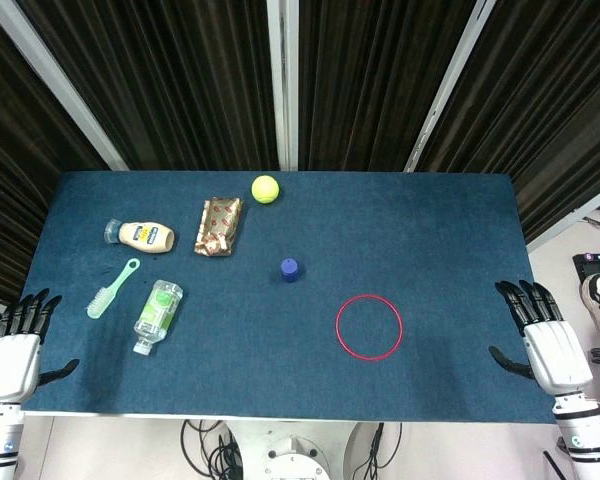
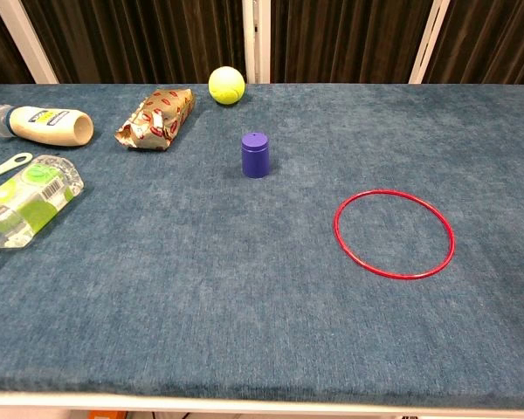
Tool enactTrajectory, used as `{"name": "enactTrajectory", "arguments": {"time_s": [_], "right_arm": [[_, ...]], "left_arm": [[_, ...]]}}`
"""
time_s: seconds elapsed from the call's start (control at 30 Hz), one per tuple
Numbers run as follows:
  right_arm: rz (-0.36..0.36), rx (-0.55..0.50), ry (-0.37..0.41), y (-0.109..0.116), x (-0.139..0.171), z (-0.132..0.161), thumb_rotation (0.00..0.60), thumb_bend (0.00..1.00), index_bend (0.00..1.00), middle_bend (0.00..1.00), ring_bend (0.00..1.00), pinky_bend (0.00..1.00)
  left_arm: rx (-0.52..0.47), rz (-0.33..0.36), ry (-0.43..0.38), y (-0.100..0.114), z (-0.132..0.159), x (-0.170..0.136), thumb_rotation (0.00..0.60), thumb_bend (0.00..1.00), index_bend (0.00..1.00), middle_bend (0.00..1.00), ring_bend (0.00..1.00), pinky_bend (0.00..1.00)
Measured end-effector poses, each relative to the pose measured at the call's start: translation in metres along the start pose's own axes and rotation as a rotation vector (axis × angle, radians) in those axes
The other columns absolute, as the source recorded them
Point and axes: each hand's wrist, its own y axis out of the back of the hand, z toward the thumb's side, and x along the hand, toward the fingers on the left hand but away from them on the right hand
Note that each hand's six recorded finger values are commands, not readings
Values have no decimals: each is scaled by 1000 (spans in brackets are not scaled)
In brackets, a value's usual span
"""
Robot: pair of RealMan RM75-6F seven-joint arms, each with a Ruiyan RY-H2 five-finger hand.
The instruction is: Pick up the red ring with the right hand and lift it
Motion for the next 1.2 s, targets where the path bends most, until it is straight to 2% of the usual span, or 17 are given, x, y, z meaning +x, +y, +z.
{"name": "enactTrajectory", "arguments": {"time_s": [0.13, 0.27, 0.33, 0.43, 0.5, 0.7, 0.9, 1.2], "right_arm": [[15, 1, 17, -4, -3, 4, 600, 133, 106, 110, 0, 0], [43, 1, 65, -12, -9, 15, 600, 129, 184, 119, 0, 0], [70, 6, 98, -19, -13, 24, 600, 129, 252, 120, 0, 0], [123, 22, 157, -35, -21, 39, 600, 134, 417, 128, 0, 0], [165, 34, 202, -49, -28, 53, 600, 150, 480, 138, 0, 0], [268, 63, 317, -96, -50, 90, 600, 230, 522, 149, 0, 0], [320, 117, 355, -130, -65, 102, 600, 262, 547, 158, 0, 0], [357, 138, 352, -149, -70, 101, 600, 281, 549, 158, 0, 0]], "left_arm": [[0, -8, -2, -2, 1, 1, 600, 63, 110, 0, 0, 0], [1, -11, -11, -2, 4, 4, 600, 63, 110, 0, 0, 0], [-1, -8, -14, -2, 5, 4, 600, 63, 109, 0, 0, 0], [-3, -9, -18, -2, 6, 4, 600, 63, 110, 0, 0, 0], [-3, -11, -18, -2, 6, 4, 600, 64, 110, 0, 0, 0], [-6, -15, -6, -4, 2, 1, 600, 63, 110, 0, 0, 0], [-10, -23, 10, -7, -3, -1, 600, 64, 109, 0, 0, 0], [-14, -31, 14, -10, -6, 1, 600, 64, 109, 0, 0, 0]]}}
